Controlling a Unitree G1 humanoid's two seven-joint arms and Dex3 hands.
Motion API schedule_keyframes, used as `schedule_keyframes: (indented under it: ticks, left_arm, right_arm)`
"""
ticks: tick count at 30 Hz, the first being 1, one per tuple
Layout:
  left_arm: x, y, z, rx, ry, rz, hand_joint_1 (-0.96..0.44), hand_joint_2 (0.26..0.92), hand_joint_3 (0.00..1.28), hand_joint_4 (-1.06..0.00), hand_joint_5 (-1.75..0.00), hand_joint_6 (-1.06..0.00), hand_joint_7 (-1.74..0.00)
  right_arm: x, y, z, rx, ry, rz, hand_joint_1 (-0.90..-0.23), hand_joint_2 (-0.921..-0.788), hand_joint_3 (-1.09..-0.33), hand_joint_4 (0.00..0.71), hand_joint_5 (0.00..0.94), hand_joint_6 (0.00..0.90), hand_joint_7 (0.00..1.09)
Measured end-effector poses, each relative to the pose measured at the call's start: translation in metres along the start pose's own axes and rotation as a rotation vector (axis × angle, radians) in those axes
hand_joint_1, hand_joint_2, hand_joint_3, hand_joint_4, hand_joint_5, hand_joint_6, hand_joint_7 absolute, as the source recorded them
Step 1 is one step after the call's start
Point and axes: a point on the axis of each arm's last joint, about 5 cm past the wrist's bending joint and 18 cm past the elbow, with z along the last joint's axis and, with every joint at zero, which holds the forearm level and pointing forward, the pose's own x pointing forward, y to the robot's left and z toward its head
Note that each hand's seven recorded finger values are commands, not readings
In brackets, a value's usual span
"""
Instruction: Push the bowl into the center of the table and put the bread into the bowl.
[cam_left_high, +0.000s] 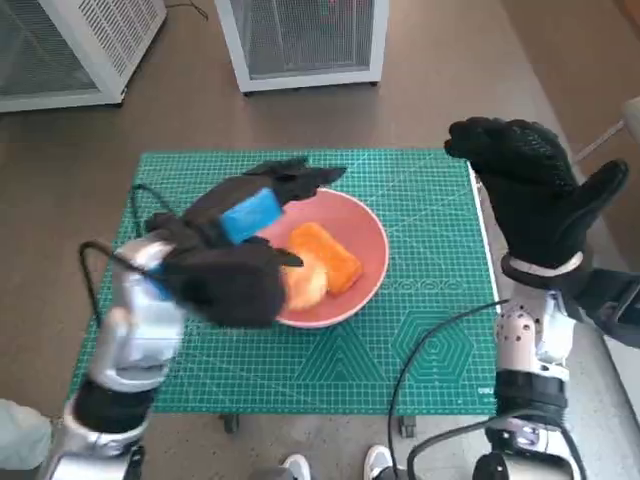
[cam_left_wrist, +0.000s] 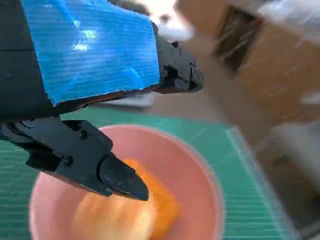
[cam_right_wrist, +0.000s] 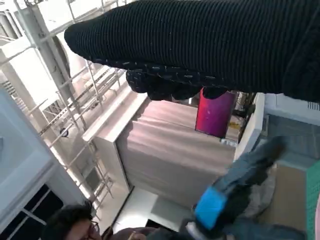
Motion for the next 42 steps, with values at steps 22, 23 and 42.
schedule_keyframes:
  ticks: [22, 23, 42]
  left_arm:
    - [-0.051, -0.011, -0.019, -0.491, -0.350, 0.598, -0.65, 0.921, 0.28, -0.15, -0.05, -0.27, -0.06]
    - [-0.052, -0.010, -0.018, -0.499, -0.357, 0.600, -0.66, 0.921, 0.29, -0.15, -0.05, -0.27, -0.06]
    - [-0.051, 0.006, -0.013, -0.533, -0.461, 0.612, -0.62, 0.921, 0.41, -0.16, -0.03, -0.25, -0.10]
  right_arm:
    - [0.0237, 0.008, 0.004, -0.092, -0.006, -0.006, -0.589, -0.921, -0.780, 0.280, 0.008, 0.398, 0.00]
    - [0.0252, 0.008, 0.004, -0.094, -0.006, -0.004, -0.589, -0.921, -0.780, 0.279, 0.007, 0.396, 0.00]
    - [0.0412, 0.010, 0.003, -0.134, -0.021, 0.015, -0.601, -0.921, -0.710, 0.265, 0.002, 0.406, 0.01]
